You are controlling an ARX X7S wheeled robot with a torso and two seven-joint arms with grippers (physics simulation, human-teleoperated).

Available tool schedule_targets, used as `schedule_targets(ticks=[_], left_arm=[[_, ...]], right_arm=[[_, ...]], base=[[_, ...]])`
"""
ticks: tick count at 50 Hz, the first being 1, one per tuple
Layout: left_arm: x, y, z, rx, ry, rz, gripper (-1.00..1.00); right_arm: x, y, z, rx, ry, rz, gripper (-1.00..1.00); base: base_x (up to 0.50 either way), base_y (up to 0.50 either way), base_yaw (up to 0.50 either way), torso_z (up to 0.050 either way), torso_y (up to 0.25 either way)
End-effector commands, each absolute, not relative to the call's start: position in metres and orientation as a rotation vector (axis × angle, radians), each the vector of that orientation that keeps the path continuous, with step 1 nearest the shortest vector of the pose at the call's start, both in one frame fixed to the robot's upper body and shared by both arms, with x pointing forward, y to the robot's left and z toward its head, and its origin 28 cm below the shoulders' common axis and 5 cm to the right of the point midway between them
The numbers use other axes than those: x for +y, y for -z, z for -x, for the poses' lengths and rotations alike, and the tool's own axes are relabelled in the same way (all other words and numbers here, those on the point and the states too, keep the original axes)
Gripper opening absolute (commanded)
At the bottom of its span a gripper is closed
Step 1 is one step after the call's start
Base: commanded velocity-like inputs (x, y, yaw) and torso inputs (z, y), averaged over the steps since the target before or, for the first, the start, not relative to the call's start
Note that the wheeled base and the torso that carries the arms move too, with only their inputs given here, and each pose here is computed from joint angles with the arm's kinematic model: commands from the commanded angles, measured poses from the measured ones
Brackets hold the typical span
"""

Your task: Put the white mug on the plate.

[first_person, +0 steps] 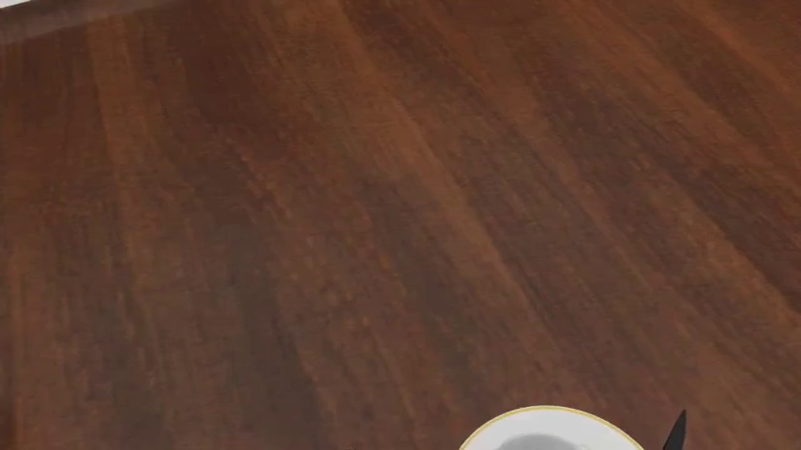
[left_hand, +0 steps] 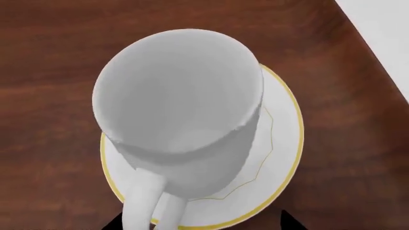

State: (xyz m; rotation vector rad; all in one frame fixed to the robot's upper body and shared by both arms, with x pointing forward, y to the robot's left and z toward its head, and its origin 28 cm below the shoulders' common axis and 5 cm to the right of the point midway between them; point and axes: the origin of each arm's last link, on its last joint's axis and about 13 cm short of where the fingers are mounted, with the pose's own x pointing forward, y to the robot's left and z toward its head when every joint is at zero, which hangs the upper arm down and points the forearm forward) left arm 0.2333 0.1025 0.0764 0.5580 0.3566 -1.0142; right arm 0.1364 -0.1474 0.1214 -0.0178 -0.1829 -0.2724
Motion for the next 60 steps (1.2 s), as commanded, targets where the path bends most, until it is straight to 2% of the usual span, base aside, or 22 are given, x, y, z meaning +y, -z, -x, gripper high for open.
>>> schedule_targets(ticks=[1, 20, 39, 45, 60], left_arm=[[0.106, -0.083, -0.228, 0.33, 1.002, -0.574, 1.0], [0.124, -0.1, -0.229, 0.297, 0.92, -0.604, 1.0], [0.141, -0.139, -0.215, 0.141, 0.878, -0.58, 1.0], [0.155, -0.163, -0.201, 0.032, 0.831, -0.551, 1.0], [0.193, -0.188, -0.176, -0.097, 0.642, -0.489, 1.0]], right_arm=[[-0.148, -0.12, -0.136, -0.183, 0.272, 0.017, 1.0], [-0.148, -0.12, -0.135, -0.185, 0.269, 0.017, 1.0], [-0.147, -0.12, -0.137, -0.18, 0.265, 0.027, 1.0], [-0.147, -0.123, -0.137, -0.184, 0.264, 0.033, 1.0], [-0.146, -0.126, -0.135, -0.191, 0.258, 0.04, 1.0]], base=[[0.0, 0.0, 0.0, 0.0, 0.0], [0.0, 0.0, 0.0, 0.0, 0.0], [0.0, 0.0, 0.0, 0.0, 0.0], [0.0, 0.0, 0.0, 0.0, 0.0], [0.0, 0.0, 0.0, 0.0, 0.0]])
